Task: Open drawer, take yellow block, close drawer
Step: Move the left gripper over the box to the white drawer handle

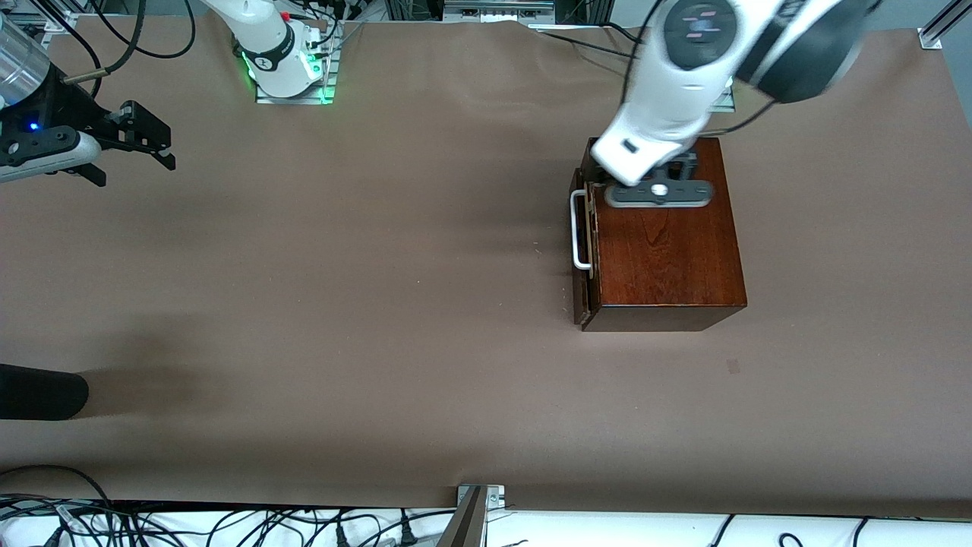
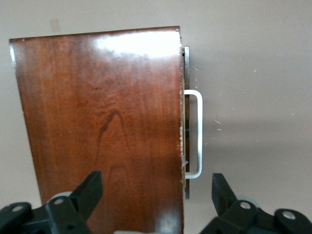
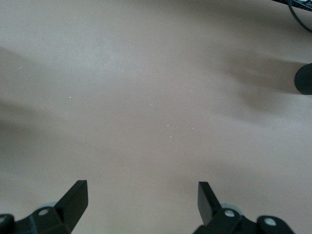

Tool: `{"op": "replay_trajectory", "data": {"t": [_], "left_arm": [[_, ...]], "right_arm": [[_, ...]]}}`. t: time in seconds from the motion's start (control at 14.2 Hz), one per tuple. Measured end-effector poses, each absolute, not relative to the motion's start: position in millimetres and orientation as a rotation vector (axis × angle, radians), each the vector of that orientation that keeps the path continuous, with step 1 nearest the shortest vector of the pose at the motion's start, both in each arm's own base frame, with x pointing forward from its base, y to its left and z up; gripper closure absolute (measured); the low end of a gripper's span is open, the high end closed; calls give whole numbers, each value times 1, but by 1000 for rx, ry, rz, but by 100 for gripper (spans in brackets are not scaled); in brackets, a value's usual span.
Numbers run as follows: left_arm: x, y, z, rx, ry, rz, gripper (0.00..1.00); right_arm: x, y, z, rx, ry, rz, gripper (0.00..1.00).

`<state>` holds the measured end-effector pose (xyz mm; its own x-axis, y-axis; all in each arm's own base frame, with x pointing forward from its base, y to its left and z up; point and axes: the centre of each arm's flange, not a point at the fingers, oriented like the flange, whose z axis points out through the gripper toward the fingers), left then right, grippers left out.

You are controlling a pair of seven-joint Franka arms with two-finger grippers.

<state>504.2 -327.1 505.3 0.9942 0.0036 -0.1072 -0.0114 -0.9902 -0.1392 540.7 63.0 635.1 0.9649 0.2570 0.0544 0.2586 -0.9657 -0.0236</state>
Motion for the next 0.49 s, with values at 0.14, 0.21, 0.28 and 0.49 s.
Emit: {"op": "replay_trajectory", "data": {"t": [0.14, 0.21, 0.28, 0.49], "left_arm": [[493, -362, 482, -2971, -5, 133, 0], [489, -376, 468, -2958, 12, 120, 0], [486, -389, 453, -2943, 44, 112, 0], [481, -411, 405, -2905, 118, 143, 0]], "right_arm": [[541, 63, 635, -3084, -405, -79, 0], [541, 63, 635, -3084, -405, -79, 0], [541, 63, 635, -3084, -405, -79, 0], [541, 63, 635, -3084, -405, -79, 0]]}}
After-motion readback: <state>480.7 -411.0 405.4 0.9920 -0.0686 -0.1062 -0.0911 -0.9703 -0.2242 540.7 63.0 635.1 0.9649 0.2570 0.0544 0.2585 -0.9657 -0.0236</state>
